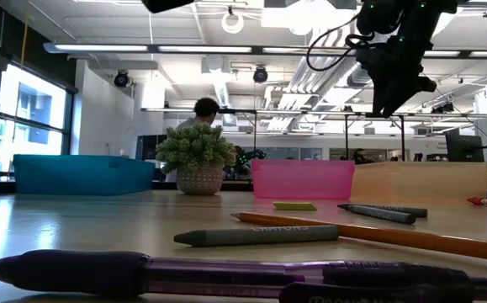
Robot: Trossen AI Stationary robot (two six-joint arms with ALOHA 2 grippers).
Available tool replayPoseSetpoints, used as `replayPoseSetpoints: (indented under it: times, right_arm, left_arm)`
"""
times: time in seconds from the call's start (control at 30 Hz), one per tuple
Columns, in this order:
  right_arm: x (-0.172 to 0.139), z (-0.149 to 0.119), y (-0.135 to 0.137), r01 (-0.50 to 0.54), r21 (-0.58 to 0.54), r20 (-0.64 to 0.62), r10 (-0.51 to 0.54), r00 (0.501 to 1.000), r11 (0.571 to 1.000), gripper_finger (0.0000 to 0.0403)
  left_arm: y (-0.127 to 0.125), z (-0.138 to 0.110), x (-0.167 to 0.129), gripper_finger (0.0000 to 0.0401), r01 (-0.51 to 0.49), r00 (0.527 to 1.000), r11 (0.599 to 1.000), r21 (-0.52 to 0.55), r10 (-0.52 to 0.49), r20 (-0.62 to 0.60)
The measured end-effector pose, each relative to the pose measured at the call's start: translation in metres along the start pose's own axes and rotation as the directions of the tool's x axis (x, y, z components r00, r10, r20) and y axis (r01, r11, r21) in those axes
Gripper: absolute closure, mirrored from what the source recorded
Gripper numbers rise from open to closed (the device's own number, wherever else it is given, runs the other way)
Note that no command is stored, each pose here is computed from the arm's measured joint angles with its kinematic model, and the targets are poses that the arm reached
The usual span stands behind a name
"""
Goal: Sort crayons/erasers/pens/pencils in bins
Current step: Put the gray crayon into the green bin
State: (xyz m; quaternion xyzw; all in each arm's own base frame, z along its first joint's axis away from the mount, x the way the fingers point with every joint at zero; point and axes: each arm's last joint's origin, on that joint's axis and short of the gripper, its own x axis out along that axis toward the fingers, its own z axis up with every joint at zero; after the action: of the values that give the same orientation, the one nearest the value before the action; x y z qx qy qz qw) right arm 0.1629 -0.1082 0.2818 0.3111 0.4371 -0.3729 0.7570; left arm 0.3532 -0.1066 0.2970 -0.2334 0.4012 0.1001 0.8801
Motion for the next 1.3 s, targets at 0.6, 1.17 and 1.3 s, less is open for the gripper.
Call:
replayPoseSetpoints:
  times: [0.6, 1.17, 1.3]
  right_arm:
    - [0.000, -0.003, 0.006, -0.015, 0.017, -0.005, 0.015, 1.000, 1.000, 0.0272]
    - [0.000, -0.002, 0.006, 0.019, 0.018, 0.017, -0.019, 1.000, 1.000, 0.0272]
    - [0.000, -0.002, 0.006, 0.020, 0.018, 0.021, -0.021, 1.000, 1.000, 0.0272]
  left_arm:
    - [-0.002, -0.035, 0.071, 0.0215, -0.164, 0.979, 0.986, -0.024, 0.159, -0.130]
    - [-0.005, -0.066, 0.118, 0.0215, -0.235, 0.958, 0.971, 0.035, 0.237, -0.161]
    - [-0.006, -0.074, 0.128, 0.0215, -0.242, 0.954, 0.969, 0.047, 0.247, -0.172]
